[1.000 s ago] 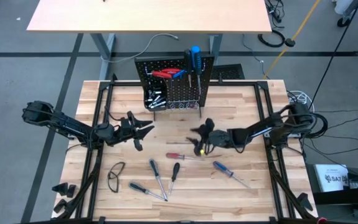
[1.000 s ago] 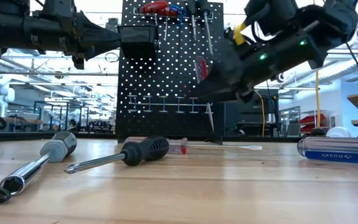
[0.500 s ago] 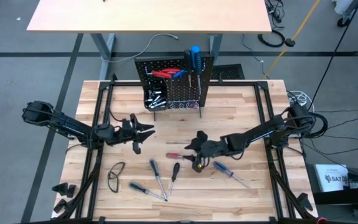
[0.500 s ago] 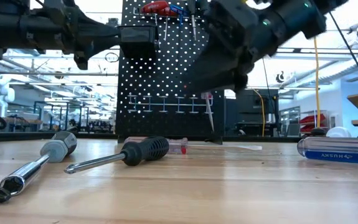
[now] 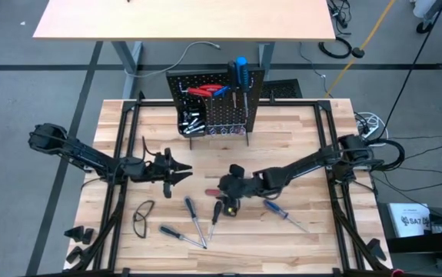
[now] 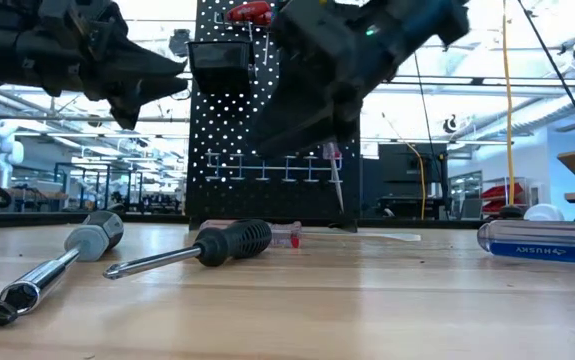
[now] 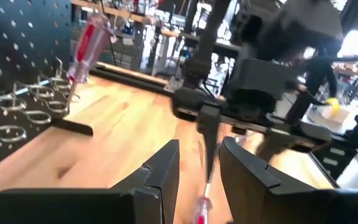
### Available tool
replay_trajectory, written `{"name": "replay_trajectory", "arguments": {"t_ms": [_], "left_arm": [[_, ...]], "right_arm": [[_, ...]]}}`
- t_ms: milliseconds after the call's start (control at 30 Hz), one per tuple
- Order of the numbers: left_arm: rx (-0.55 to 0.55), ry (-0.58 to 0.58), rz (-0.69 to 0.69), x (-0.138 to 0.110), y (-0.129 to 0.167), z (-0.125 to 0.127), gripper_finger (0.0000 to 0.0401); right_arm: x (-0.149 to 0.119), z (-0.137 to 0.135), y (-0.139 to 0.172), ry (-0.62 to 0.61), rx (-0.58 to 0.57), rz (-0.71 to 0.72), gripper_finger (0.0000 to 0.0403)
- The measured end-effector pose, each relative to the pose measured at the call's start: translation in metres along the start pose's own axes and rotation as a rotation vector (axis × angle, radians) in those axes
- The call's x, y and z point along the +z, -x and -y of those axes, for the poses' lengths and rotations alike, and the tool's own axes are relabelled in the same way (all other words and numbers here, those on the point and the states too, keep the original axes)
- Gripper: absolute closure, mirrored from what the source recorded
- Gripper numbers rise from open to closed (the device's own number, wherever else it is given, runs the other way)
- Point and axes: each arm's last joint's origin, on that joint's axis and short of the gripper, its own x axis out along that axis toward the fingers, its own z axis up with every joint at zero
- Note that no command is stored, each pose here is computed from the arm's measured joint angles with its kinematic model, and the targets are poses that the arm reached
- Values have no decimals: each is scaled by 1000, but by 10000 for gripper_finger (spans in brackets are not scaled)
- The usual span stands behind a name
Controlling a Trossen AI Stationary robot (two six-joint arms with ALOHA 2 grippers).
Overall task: Hang tools onto peg board
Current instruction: Hang the red screwdriver on the pegboard
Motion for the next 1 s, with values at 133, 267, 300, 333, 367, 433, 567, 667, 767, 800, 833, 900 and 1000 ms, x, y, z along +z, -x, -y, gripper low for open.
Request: {"name": "replay_trajectory", "arguments": {"t_ms": [133, 267, 300, 333, 367, 433, 567, 667, 767, 800, 833, 900, 1000], "left_arm": [[-24, -3, -14, -2, 1, 4, 285], [-45, -2, -19, -3, 2, 8, 285], [-51, -2, -20, -3, 3, 9, 285], [-56, -1, -22, -3, 3, 10, 285], [-59, -1, -23, -4, 3, 10, 285], [-65, -4, -29, -4, 4, 12, 285], [-63, -11, -39, -5, 4, 11, 285], [-63, -10, -38, -5, 4, 12, 285], [-59, -10, -36, -5, 4, 11, 285], [-58, -10, -36, -5, 4, 11, 285], [-56, -11, -38, -5, 4, 11, 285], [-56, -10, -34, -5, 4, 11, 285], [-56, -10, -34, -5, 4, 11, 285]], "right_arm": [[7, 6, -14, -31, 12, -88, 202], [8, 11, -28, -38, -16, -144, 202], [8, 12, -31, -39, -22, -154, 202], [7, 13, -33, -38, -24, -165, 202], [5, 13, -36, -38, -24, -174, 202], [2, 13, -40, -47, -25, -190, 202], [-4, 13, -44, -58, -36, -225, 202], [-11, 15, -49, -59, -56, -259, 202], [-20, 18, -54, -45, -109, -294, 206], [-21, 19, -56, -40, -127, -295, 209], [-22, 19, -55, -32, -142, -302, 215], [-27, 18, -58, -24, -160, -319, 230], [-31, 16, -59, -3, -163, -342, 264]]}}
